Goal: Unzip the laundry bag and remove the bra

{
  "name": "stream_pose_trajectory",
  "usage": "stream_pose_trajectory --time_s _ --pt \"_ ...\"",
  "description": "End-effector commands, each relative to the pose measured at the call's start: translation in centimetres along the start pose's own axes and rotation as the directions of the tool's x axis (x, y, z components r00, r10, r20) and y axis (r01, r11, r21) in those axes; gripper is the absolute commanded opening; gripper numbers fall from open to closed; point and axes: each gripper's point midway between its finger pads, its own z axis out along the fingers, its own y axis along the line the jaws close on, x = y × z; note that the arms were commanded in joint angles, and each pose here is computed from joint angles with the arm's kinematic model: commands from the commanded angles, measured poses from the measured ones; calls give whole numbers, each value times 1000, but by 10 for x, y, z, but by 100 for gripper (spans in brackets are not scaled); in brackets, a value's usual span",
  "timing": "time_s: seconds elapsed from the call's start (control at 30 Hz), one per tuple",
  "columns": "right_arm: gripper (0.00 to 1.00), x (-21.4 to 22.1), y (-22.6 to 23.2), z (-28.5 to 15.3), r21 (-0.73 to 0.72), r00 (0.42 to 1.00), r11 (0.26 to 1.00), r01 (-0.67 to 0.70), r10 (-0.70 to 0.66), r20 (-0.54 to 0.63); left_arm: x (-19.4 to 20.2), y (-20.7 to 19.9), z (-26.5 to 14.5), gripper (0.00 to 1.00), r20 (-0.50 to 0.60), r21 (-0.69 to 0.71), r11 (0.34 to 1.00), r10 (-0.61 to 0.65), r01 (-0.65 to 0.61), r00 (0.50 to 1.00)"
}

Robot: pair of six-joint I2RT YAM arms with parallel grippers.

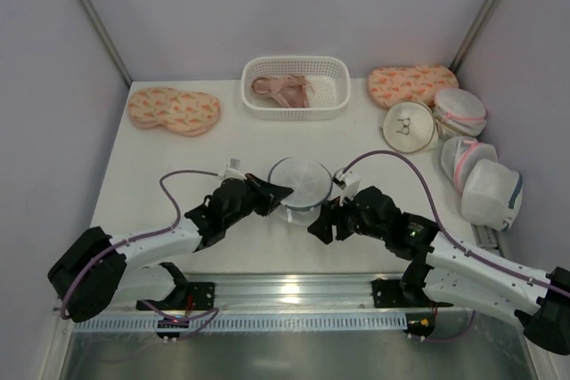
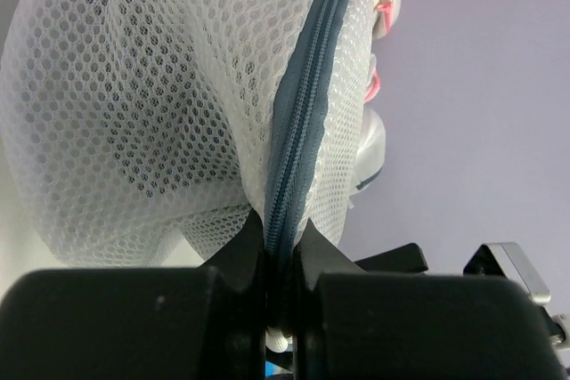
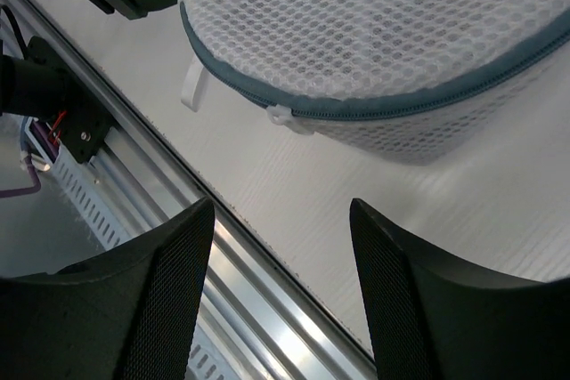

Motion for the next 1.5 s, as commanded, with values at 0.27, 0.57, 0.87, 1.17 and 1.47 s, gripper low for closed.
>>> stream_pose_trajectory --time_s 0.27,0.57,0.87,1.17,1.47 --pt "64 -48 7 19 7 982 1000 -6 4 190 7 -32 -2 0 -60 129 986 -96 104 994" --pt "30 -55 4 6 49 980 999 -3 -6 197 5 -8 -3 0 -48 64 997 -32 35 998" --pt "4 -31 -14 0 155 997 988 2 -13 71 4 -4 -7 0 -102 62 997 41 -35 994" --pt "4 -7 -55 -15 394 998 919 22 4 -65 15 -14 -1 0 -305 117 966 255 -229 918" --pt "4 -17 -93 -46 630 999 776 -28 31 6 -23 -6 24 99 -340 42 894 432 -446 835"
